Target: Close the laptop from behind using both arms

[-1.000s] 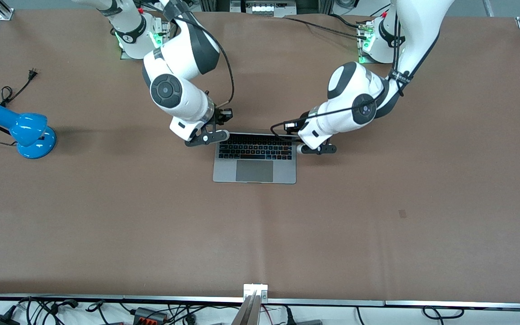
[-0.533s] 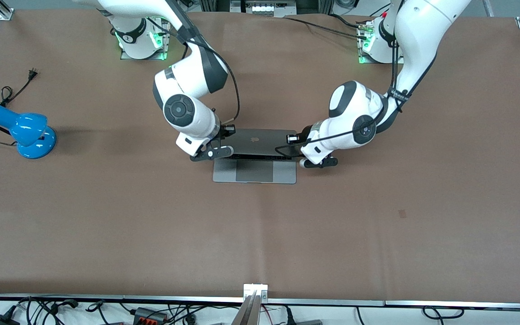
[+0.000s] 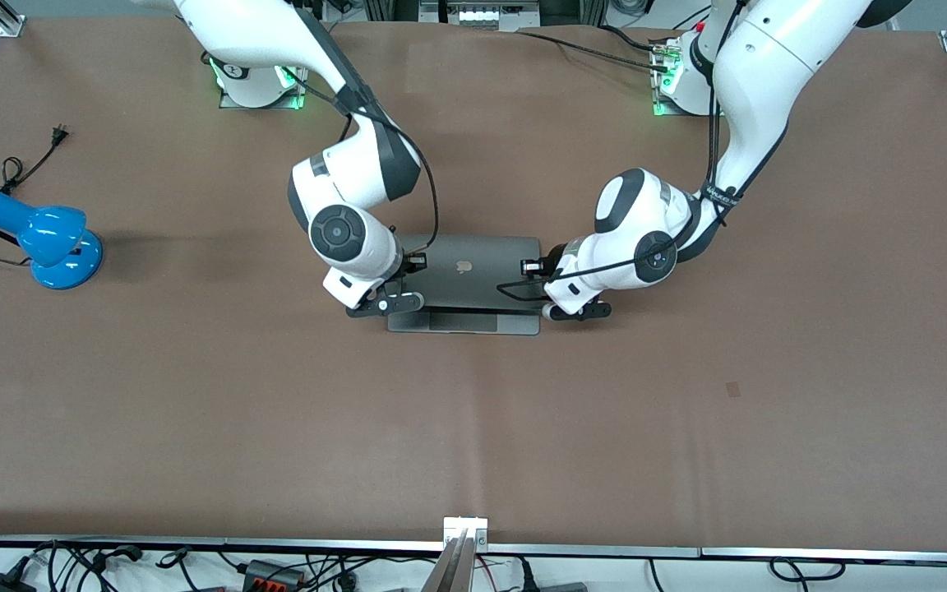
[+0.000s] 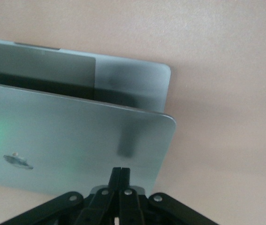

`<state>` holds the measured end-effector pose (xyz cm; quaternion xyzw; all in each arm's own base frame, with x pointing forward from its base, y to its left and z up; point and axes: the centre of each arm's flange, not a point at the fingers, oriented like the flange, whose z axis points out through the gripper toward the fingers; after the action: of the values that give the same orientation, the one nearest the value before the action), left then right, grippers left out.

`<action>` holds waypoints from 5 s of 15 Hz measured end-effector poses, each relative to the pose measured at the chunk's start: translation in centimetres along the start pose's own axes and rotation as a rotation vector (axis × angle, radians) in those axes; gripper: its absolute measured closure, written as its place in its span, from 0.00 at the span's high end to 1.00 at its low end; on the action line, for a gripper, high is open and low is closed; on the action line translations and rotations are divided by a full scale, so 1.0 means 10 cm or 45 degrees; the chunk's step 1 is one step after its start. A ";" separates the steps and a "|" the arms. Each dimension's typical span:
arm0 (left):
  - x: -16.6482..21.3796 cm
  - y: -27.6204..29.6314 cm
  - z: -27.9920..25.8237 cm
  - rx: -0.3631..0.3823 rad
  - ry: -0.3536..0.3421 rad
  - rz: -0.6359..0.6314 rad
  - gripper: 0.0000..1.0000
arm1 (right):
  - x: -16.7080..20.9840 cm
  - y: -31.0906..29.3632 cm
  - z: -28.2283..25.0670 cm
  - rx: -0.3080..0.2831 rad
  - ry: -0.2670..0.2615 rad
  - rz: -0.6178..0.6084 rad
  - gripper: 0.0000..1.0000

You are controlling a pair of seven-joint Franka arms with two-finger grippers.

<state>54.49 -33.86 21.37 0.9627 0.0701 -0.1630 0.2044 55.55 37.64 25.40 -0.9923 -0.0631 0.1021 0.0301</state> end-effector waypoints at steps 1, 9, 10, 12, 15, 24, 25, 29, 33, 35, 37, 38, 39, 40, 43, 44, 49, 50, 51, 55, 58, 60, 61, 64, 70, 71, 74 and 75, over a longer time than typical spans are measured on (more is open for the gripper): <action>0.03 -0.01 0.04 0.010 0.005 0.009 0.01 | 0.02 0.01 0.05 -0.011 0.006 -0.003 0.01; 0.23 -0.14 0.33 0.015 0.058 0.005 0.01 | 0.14 0.07 0.55 -0.042 0.003 0.008 0.01; 0.23 -0.14 0.34 0.018 0.060 0.006 0.01 | 0.14 0.07 0.58 -0.044 0.000 0.008 0.01; 0.23 -0.12 0.34 0.028 0.065 0.012 0.01 | 0.15 0.06 0.63 -0.047 0.003 0.007 0.01; 0.24 -0.09 0.33 0.033 0.078 0.019 0.01 | 0.16 0.04 0.61 -0.045 0.011 0.003 0.01; 0.06 0.09 -0.89 0.123 0.062 0.063 0.01 | 0.33 0.13 0.05 -0.055 0.125 0.005 0.01; 0.02 0.05 -1.17 0.136 0.071 0.058 0.01 | 0.33 0.18 -0.11 -0.056 0.136 0.014 0.01; -0.19 -0.15 -2.27 0.183 0.086 0.038 0.01 | 0.26 0.57 -0.89 -0.063 0.137 0.087 0.01; -0.35 -0.40 -3.39 0.251 0.133 0.002 0.01 | 0.11 0.99 -1.62 -0.050 0.134 0.161 0.17; -0.47 -0.43 -3.81 0.280 0.185 -0.005 0.01 | 0.09 1.16 -1.92 -0.052 0.147 0.196 0.34; -0.56 -0.50 -4.18 0.284 0.242 -0.013 0.01 | 0.10 1.33 -2.20 -0.060 0.160 0.233 0.50; -0.60 -0.58 -4.34 0.283 0.252 -0.005 0.01 | 0.10 1.44 -2.34 -0.066 0.171 0.259 0.59; -0.62 -0.67 -4.46 0.284 0.252 0.004 0.01 | 0.11 1.57 -2.46 -0.071 0.186 0.287 0.73; -0.62 -0.74 -4.51 0.285 0.248 0.008 0.01 | 0.12 1.68 -2.57 -0.074 0.204 0.311 0.82; -0.65 -0.71 -4.45 0.342 0.220 0.031 0.01 | 0.14 1.94 -2.70 -0.080 0.230 0.352 1.00; -0.68 -0.67 -4.42 0.369 0.211 0.043 0.03 | 0.14 1.97 -2.71 -0.081 0.231 0.341 1.00; -0.71 -0.64 -4.40 0.489 0.233 0.050 0.02 | 0.14 2.27 -2.91 -0.060 0.269 0.375 1.00; -0.73 -0.64 -4.37 0.496 0.236 0.051 0.01 | 0.13 2.46 -2.97 -0.037 0.275 0.396 1.00; -0.76 -0.64 -4.34 0.506 0.254 0.051 0.01 | 0.10 2.65 -3.04 -0.016 0.282 0.411 1.00; -1.03 -0.89 -4.08 0.550 0.350 0.063 0.02 | -0.08 3.34 -3.36 -0.020 0.334 0.380 1.00; -1.12 -1.24 -4.17 0.497 0.361 0.062 0.05 | -0.19 3.77 -3.48 -0.019 0.355 0.290 1.00; -1.11 -1.29 -4.20 0.483 0.365 0.068 0.14 | -0.22 3.89 -3.50 -0.027 0.357 0.254 1.00; -1.11 -1.28 -4.19 0.483 0.366 0.072 0.26 | -0.24 3.90 -3.52 -0.034 0.360 0.247 1.00; -1.09 -1.20 -4.17 0.480 0.389 0.094 0.51 | -0.40 3.86 -3.65 -0.073 0.345 0.205 1.00; -1.06 -1.34 -4.24 0.469 0.401 0.061 1.00 | -0.72 3.84 -3.45 -0.098 0.322 0.189 1.00; -1.07 -1.35 -4.24 0.471 0.392 0.059 1.00 | -0.79 3.83 -3.40 -0.096 0.316 0.189 1.00; -1.09 -1.36 -4.23 0.475 0.373 0.054 1.00 | -0.98 3.80 -3.33 -0.094 0.302 0.185 1.00; -1.09 -1.36 -4.23 0.475 0.372 0.052 1.00 | -1.01 3.79 -3.34 -0.094 0.304 0.184 1.00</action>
<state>53.61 -4.64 56.58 0.9984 0.0480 -0.0279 0.0141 57.12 -2.82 57.27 -0.9998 0.0087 -0.0169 -0.0066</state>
